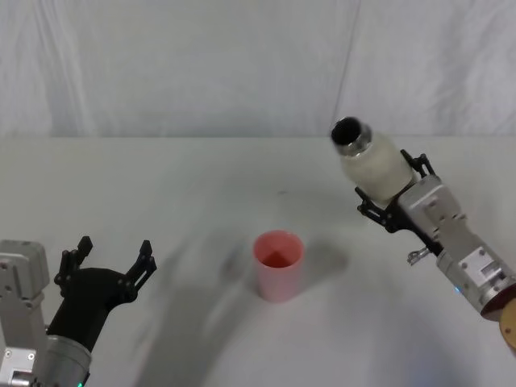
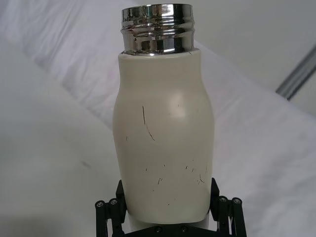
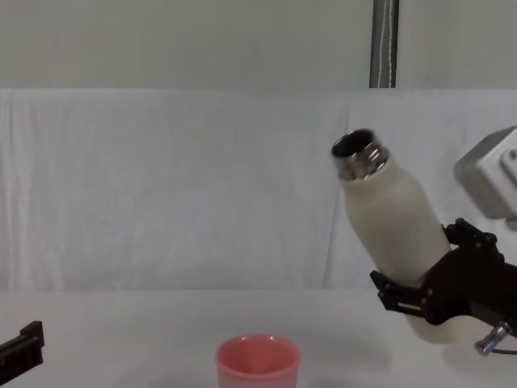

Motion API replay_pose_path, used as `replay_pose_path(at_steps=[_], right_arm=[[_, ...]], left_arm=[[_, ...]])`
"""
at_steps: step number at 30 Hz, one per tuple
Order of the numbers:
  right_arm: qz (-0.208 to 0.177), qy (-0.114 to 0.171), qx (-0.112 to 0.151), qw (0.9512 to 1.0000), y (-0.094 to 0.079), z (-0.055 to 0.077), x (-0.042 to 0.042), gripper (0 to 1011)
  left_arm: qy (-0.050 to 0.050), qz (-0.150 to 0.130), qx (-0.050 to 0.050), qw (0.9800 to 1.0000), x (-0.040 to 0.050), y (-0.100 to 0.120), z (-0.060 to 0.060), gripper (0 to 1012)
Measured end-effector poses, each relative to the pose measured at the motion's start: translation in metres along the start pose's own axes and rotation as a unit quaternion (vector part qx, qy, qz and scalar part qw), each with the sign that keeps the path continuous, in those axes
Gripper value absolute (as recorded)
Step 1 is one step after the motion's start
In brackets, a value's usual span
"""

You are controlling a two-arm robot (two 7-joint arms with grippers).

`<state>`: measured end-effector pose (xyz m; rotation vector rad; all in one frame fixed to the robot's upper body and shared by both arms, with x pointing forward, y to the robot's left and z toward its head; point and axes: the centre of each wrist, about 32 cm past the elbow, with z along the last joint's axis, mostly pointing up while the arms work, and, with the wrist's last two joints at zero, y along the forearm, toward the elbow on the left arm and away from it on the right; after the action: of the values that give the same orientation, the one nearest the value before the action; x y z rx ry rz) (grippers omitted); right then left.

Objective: Grasp the thermos with one hand and pour water into the cup lid.

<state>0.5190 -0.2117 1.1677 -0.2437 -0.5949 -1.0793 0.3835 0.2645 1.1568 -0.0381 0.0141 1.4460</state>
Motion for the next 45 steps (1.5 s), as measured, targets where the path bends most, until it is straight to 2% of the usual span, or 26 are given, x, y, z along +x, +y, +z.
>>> replay_pose_path(at_steps=[2, 3, 5, 6, 8, 11, 14, 18, 32, 45], right_arm=[[-0.002, 0.018, 0.001, 0.9998, 0.000, 0.000, 0.0007, 963], [-0.004, 0.043, 0.002, 0.9991, -0.001, -0.001, 0.0018, 964], [-0.007, 0.063, 0.002, 0.9980, -0.001, -0.001, 0.0029, 963], [-0.007, 0.082, 0.001, 0.9966, -0.001, -0.001, 0.0034, 963], [-0.007, 0.101, 0.000, 0.9948, -0.001, -0.002, 0.0042, 963], [-0.007, 0.145, -0.006, 0.9894, -0.002, -0.003, 0.0058, 964], [-0.005, 0.170, -0.013, 0.9853, -0.002, -0.004, 0.0062, 964], [-0.003, 0.191, -0.020, 0.9814, -0.003, -0.005, 0.0066, 963], [-0.013, 0.274, -0.041, 0.9609, -0.004, -0.010, 0.0077, 963], [-0.024, 0.292, -0.052, 0.9547, 0.002, -0.020, 0.0108, 964]], left_arm=[[0.000, 0.000, 0.000, 1.0000, 0.0000, 0.000, 0.000, 1001], [0.000, 0.000, 0.000, 1.0000, 0.0000, 0.000, 0.000, 1001], [0.000, 0.000, 0.000, 1.0000, 0.0000, 0.000, 0.000, 1001], [0.000, 0.000, 0.000, 1.0000, 0.0000, 0.000, 0.000, 1001], [0.000, 0.000, 0.000, 1.0000, 0.0000, 0.000, 0.000, 1001], [0.000, 0.000, 0.000, 1.0000, 0.0000, 0.000, 0.000, 1001], [0.000, 0.000, 0.000, 1.0000, 0.0000, 0.000, 0.000, 1001], [0.000, 0.000, 0.000, 1.0000, 0.0000, 0.000, 0.000, 1001], [0.000, 0.000, 0.000, 1.0000, 0.0000, 0.000, 0.000, 1001], [0.000, 0.000, 0.000, 1.0000, 0.0000, 0.000, 0.000, 1001]])
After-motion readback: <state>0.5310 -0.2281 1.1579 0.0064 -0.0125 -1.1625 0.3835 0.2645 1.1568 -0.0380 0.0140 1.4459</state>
